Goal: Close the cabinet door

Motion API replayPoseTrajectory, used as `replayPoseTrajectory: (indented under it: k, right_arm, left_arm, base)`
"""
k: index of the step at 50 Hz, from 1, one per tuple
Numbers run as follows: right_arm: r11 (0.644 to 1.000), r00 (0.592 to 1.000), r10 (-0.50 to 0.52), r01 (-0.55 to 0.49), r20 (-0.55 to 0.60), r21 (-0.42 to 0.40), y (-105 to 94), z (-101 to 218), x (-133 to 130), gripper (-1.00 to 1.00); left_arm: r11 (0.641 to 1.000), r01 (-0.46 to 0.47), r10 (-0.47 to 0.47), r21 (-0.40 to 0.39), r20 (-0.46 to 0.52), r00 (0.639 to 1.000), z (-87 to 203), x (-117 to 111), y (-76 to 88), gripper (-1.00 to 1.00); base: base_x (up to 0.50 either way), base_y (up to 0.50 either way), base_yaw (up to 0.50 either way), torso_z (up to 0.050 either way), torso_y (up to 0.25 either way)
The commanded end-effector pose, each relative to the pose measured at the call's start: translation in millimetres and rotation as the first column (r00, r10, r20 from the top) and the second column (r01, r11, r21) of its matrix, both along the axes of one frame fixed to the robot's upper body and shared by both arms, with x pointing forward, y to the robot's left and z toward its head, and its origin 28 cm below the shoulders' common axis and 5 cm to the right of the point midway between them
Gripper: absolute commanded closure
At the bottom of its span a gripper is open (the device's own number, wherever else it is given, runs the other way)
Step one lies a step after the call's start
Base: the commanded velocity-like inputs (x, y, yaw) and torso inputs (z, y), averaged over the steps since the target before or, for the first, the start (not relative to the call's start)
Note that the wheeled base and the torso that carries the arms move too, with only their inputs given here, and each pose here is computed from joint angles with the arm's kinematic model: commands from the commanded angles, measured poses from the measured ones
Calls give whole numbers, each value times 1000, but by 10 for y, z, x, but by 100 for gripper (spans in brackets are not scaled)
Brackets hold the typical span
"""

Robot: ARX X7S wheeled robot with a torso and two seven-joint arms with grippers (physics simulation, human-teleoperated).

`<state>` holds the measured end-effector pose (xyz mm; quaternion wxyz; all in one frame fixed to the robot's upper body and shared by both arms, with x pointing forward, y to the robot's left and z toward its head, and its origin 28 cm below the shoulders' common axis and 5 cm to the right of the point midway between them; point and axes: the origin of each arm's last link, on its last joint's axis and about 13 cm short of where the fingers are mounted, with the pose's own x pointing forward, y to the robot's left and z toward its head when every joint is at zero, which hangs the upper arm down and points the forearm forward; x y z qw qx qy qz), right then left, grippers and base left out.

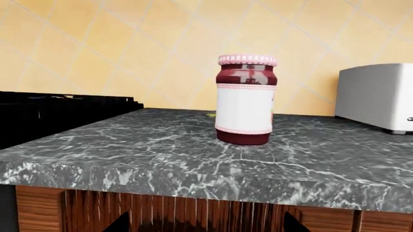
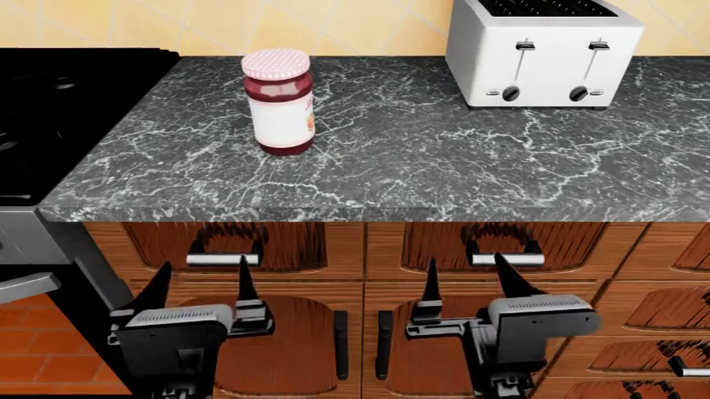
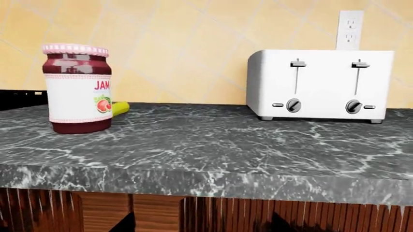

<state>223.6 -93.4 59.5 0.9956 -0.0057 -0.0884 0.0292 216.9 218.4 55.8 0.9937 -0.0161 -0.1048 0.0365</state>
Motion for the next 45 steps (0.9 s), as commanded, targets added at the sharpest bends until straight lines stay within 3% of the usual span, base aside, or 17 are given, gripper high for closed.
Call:
replayPoseTrajectory:
  k: [1, 6, 10, 13, 20, 28, 45]
  right_arm:
    - [1000, 964, -4, 4, 264, 0, -26, 803, 6, -100]
    - [1000, 941, 7, -14, 337, 17, -6, 1054, 37, -100]
    - [999, 899, 7, -23, 439, 30, -19, 1398, 6, -100]
    - [997, 865, -15, -24, 502, 71, -75, 1610, -30, -100]
    - [995, 814, -30, -30, 581, 94, -160, 1866, -135, -100]
    - [994, 802, -27, -40, 596, 99, -199, 1919, -134, -100]
    - [995, 738, -47, -28, 673, 100, -247, 2023, -333, -100]
  left_arm:
    - [999, -19, 27, -28, 319, 947, 758, 14, 33, -100]
    - [999, -2, 22, -52, 403, 915, 1011, -31, 12, -100]
    - [997, 15, 24, -78, 465, 885, 1252, -61, 9, -100]
    - [996, 9, 40, -89, 538, 842, 1459, -103, 40, -100]
    - [997, 3, 44, -77, 602, 798, 1652, -164, 129, -100]
    - [997, -25, 62, -69, 612, 788, 1764, -174, 328, -100]
    - [999, 11, 21, -46, 642, 766, 1811, -226, 296, -100]
  base:
    - [0, 0, 0, 0, 0]
    - [0, 0, 0, 0, 0]
    - [0, 0, 0, 0, 0]
    - [0, 0, 0, 0, 0]
    - [0, 0, 0, 0, 0]
    - [0, 0, 0, 0, 0]
    - [0, 0, 0, 0, 0]
